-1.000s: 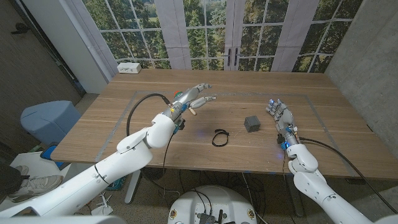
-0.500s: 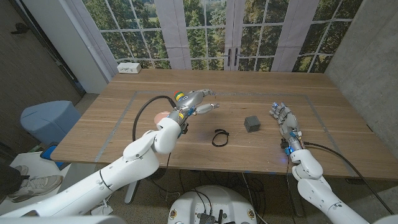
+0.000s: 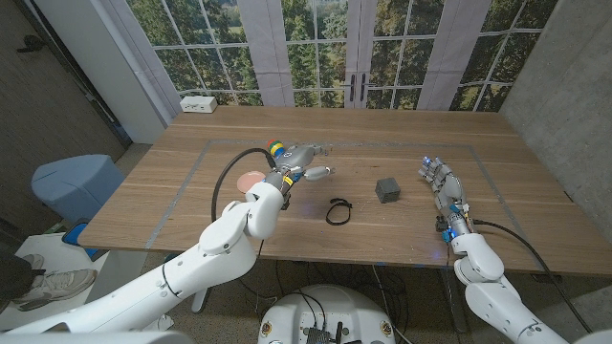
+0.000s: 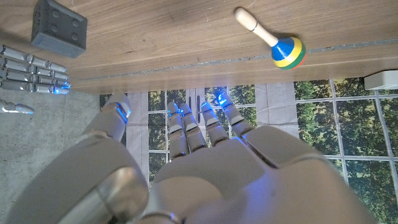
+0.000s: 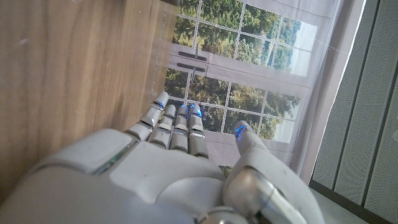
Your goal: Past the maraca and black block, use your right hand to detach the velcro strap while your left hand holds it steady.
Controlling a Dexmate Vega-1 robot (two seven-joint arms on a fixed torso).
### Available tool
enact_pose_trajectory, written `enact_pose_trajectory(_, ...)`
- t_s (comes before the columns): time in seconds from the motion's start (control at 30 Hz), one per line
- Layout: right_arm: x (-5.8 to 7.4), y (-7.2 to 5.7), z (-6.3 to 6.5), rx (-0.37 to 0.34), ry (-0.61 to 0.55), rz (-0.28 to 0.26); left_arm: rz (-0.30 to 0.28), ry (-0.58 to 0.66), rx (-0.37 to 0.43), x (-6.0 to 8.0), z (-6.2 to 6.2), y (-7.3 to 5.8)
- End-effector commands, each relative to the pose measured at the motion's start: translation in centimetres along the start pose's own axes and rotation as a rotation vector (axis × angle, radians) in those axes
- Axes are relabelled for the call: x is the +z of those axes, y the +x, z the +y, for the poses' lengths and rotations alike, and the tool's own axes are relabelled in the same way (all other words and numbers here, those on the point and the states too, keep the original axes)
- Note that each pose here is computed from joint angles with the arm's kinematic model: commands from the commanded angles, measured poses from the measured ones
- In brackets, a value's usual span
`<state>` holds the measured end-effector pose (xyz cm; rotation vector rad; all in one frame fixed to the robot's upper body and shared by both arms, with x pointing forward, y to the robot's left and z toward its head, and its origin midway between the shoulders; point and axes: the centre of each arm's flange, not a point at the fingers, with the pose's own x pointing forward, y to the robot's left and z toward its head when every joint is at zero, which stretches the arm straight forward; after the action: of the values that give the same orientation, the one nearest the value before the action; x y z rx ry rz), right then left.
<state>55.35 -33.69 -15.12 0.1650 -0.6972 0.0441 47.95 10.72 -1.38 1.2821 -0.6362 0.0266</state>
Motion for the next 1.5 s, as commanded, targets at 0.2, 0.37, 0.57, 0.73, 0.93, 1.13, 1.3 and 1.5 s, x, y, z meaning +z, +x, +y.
enact_pose_trajectory(0.2, 1.4, -1.1, 0.8, 0.001, -0.050, -0.013, 0.073, 0.070, -0.043, 0.3, -0.3, -0.2)
enact_pose_trajectory(0.37, 1.4, -1.3, 0.7, -0.005, -0.045, -0.019, 0.085, 0.117, -0.044, 0.7, -0.4, -0.2)
enact_pose_trajectory(0.57, 1.4, -1.7, 0.5, -0.014, -0.036, -0.028, 0.105, 0.167, -0.075, 1.2, -0.5, -0.2)
enact_pose_trajectory(0.73, 1.4, -2.1, 0.3, -0.015, -0.035, -0.034, 0.128, 0.214, -0.108, 1.7, -0.6, -0.2)
enact_pose_trajectory(0.93, 1.3, -2.6, 0.1, -0.022, -0.027, -0.039, 0.148, 0.259, -0.135, 2.2, -0.9, -0.5)
enact_pose_trajectory(1.13, 1.3, -3.1, -0.2, -0.023, -0.027, -0.051, 0.158, 0.297, -0.154, 2.8, -1.2, -0.6)
enact_pose_trajectory(1.3, 1.4, -3.4, -0.5, -0.032, -0.022, -0.061, 0.170, 0.333, -0.188, 3.2, -1.7, -0.5)
enact_pose_trajectory(1.5, 1.2, -3.6, -0.8, -0.033, -0.015, -0.065, 0.143, 0.394, -0.259, 3.7, -2.3, -0.3)
